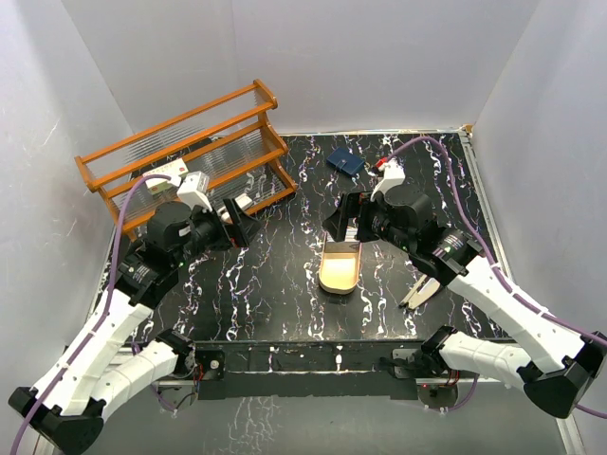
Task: Put the credit cards into the card holder
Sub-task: Move the card holder to the center of the board.
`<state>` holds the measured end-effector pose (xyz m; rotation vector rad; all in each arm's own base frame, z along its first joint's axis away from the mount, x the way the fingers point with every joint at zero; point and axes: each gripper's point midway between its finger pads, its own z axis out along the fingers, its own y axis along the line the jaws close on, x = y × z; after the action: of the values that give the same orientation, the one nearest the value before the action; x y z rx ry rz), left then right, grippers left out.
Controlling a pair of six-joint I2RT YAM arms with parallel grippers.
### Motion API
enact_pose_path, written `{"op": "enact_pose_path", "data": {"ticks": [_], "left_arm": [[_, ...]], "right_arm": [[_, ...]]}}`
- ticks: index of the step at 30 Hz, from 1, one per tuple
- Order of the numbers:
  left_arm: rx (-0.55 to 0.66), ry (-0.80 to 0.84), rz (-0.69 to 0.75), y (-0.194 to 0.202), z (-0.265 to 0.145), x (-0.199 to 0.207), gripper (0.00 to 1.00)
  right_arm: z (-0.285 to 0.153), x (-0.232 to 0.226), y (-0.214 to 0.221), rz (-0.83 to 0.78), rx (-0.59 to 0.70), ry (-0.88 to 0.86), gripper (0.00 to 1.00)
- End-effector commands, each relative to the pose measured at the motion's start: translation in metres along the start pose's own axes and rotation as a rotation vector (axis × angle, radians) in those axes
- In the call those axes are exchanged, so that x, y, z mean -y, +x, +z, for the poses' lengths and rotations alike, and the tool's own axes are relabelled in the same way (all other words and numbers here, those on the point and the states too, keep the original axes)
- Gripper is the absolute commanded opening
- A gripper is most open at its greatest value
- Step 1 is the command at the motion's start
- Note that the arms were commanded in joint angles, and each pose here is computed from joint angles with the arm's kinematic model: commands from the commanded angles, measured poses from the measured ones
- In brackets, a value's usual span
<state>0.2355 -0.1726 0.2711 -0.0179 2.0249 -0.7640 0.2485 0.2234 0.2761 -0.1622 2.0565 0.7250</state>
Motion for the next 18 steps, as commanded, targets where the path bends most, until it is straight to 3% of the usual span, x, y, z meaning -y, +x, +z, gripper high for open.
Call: {"op": "enact_pose_path", "data": {"ticks": [1,7,13,18], "left_arm": [[-0.005,-0.063,0.019,-0.003,-0.005,-0.008,0.99],[-0.102,-0.159,0.016,0.022,0.006,-0.031,0.99],[-0.19,-0.218,0.053,0.05,0.01,-0.053,0.99],[-0.17,-0.109,0.143,0.063,0.01,-0.05,0.99]], "right_arm": [[0.003,0.005,-0.016,-0.041,0.076,0.032,0.98],[0.03,0.054,-0.017,-0.129,0.08,0.291,0.98],[0.071,0.088,-0.033,-0.111,0.068,0.385,0.94],[0.113,0.108,-0.061,-0.034,0.132,0.386,0.67]]}}
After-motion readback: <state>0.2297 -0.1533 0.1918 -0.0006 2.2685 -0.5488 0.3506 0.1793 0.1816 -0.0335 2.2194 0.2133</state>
